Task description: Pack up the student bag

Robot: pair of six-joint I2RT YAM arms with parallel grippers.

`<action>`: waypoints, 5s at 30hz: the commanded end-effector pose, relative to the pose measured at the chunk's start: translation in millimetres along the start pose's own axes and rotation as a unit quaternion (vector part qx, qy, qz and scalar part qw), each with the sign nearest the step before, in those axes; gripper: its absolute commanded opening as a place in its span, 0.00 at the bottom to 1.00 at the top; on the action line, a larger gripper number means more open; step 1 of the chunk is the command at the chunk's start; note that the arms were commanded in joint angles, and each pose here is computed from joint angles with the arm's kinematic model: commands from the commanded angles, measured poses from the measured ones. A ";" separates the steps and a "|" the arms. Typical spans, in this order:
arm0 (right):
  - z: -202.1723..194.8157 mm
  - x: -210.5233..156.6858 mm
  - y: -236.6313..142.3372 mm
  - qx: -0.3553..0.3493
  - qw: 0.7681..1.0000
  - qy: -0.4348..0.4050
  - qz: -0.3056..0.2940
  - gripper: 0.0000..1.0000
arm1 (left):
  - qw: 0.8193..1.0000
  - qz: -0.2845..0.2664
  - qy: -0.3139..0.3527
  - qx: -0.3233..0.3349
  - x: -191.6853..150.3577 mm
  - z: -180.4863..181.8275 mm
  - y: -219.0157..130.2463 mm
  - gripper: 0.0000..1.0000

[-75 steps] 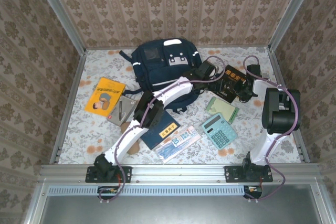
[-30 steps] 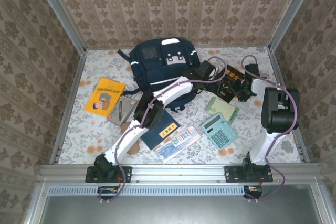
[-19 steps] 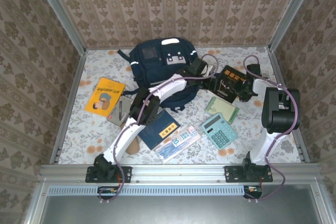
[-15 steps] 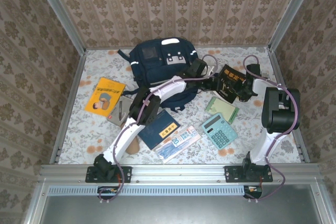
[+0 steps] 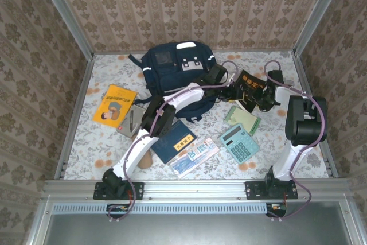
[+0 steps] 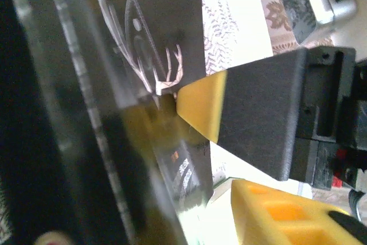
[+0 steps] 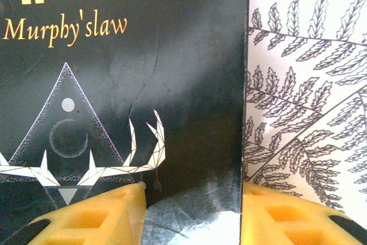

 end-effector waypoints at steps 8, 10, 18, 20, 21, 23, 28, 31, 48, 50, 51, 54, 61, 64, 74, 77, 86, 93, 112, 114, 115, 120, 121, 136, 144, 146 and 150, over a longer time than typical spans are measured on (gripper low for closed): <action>22.6 -8.2 -25.1 0.085 0.996 0.013 0.001 0.66 | 0.993 -0.079 0.027 -0.081 50.0 -63.9 -44.6 0.00; 30.1 -5.9 -35.6 0.138 0.990 0.034 -0.004 0.72 | 0.989 -0.100 0.019 -0.104 59.1 -74.5 -60.6 0.00; 60.4 -3.6 -74.9 0.290 0.955 0.061 -0.020 0.98 | 0.977 -0.132 -0.005 -0.170 68.1 -104.9 -102.5 0.00; 64.1 -3.3 -79.4 0.307 0.949 0.068 -0.019 1.00 | 0.974 -0.135 -0.010 -0.180 65.8 -110.1 -109.3 0.00; 67.4 -2.9 -81.7 0.321 0.944 0.068 -0.018 1.00 | 0.974 -0.136 -0.012 -0.183 65.5 -111.8 -112.6 0.00; 74.3 -1.5 -86.5 0.349 0.934 0.071 -0.014 1.00 | 0.972 -0.130 -0.014 -0.196 63.1 -118.4 -116.9 0.00; 94.3 5.7 -100.6 0.409 0.910 0.063 -0.004 0.99 | 0.969 -0.122 -0.029 -0.212 53.4 -125.4 -122.5 0.00; 103.6 10.5 -104.0 0.442 0.895 0.068 0.005 0.99 | 0.969 -0.123 -0.032 -0.211 48.0 -128.2 -127.0 0.00; 108.0 8.2 -120.7 0.439 0.897 0.051 -0.009 0.00 | 0.996 -0.079 0.020 -0.043 10.6 -82.5 -153.9 0.55; 104.1 4.0 -123.2 0.417 0.908 0.042 -0.016 0.00 | 0.997 -0.068 0.036 0.013 4.0 -65.4 -168.3 0.58; 102.7 0.5 -124.7 0.405 0.914 0.034 -0.018 0.00 | 0.996 -0.060 0.044 0.045 0.2 -55.5 -176.1 0.59; 99.1 -10.2 -128.5 0.373 0.927 0.010 -0.028 0.00 | 0.986 -0.036 0.065 0.149 -10.9 -22.6 -198.1 0.60; 88.9 -31.9 -132.2 0.349 0.936 -0.006 -0.036 0.00 | 0.927 0.055 0.167 0.331 -33.6 37.5 -215.6 0.63; 87.0 -40.3 -131.0 0.349 0.937 -0.007 -0.031 0.00 | 0.887 0.091 0.219 0.397 -35.1 55.7 -215.3 0.64; 88.6 -52.0 -129.8 0.347 0.938 -0.012 -0.019 0.00 | 0.827 0.154 0.296 0.453 -41.9 85.8 -193.3 0.68; 90.9 -53.5 -129.5 0.348 0.937 -0.014 -0.016 0.00 | 0.800 0.163 0.309 0.488 -41.2 98.6 -186.9 0.68; 96.4 -63.3 -127.9 0.351 0.936 -0.024 -0.004 0.00 | 0.755 0.129 0.342 0.544 -19.7 96.4 -186.8 0.68; 95.5 -67.7 -126.7 0.352 0.935 -0.028 0.003 0.00 | 0.752 0.194 0.347 0.526 -33.0 121.8 -171.1 0.67; 99.1 -74.1 -118.8 0.362 0.932 0.003 0.004 0.00 | 0.755 0.031 0.352 0.553 45.4 6.3 -234.2 0.00; 101.0 -77.2 -115.6 0.363 0.932 0.012 0.007 0.00 | 0.757 0.010 0.351 0.551 53.8 -7.2 -242.3 0.00; 103.7 -79.7 -114.0 0.366 0.930 0.014 0.010 0.00 | 0.761 0.001 0.351 0.546 57.6 -13.6 -245.2 0.00; 125.2 -90.0 -102.1 0.382 0.923 0.028 0.027 0.00 | 0.775 -0.050 0.336 0.533 74.9 -38.0 -263.3 0.00; 130.7 -91.5 -99.1 0.385 0.922 0.032 0.026 0.00 | 0.782 -0.059 0.331 0.525 77.3 -42.2 -266.1 0.00; 248.5 -91.8 -42.6 0.432 0.897 0.079 -0.054 0.00 | 0.822 -0.129 0.298 0.469 89.6 -78.2 -275.3 0.00; 276.5 -84.6 2.4 0.437 0.872 0.159 -0.152 0.00 | 0.832 -0.149 0.293 0.447 91.5 -93.8 -279.3 0.00; 278.0 -85.4 11.0 0.440 0.858 0.183 -0.193 0.00 | 0.835 -0.151 0.294 0.440 91.1 -97.8 -280.0 0.00; 286.2 -87.8 18.0 0.415 0.851 0.185 -0.262 0.00 | 0.838 -0.153 0.288 0.437 90.6 -98.5 -281.9 0.00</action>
Point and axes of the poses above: each hand's point on the last joint's axis, 136 mm out from that joint toward the fingers, its own y axis out along the fingers, its own z axis along the line the jaws close on, x = y × z, the point moved 3 cm from there along -y, back along the fingers, and after that the axes turned 4 degrees about y, right-handed, at the moved point
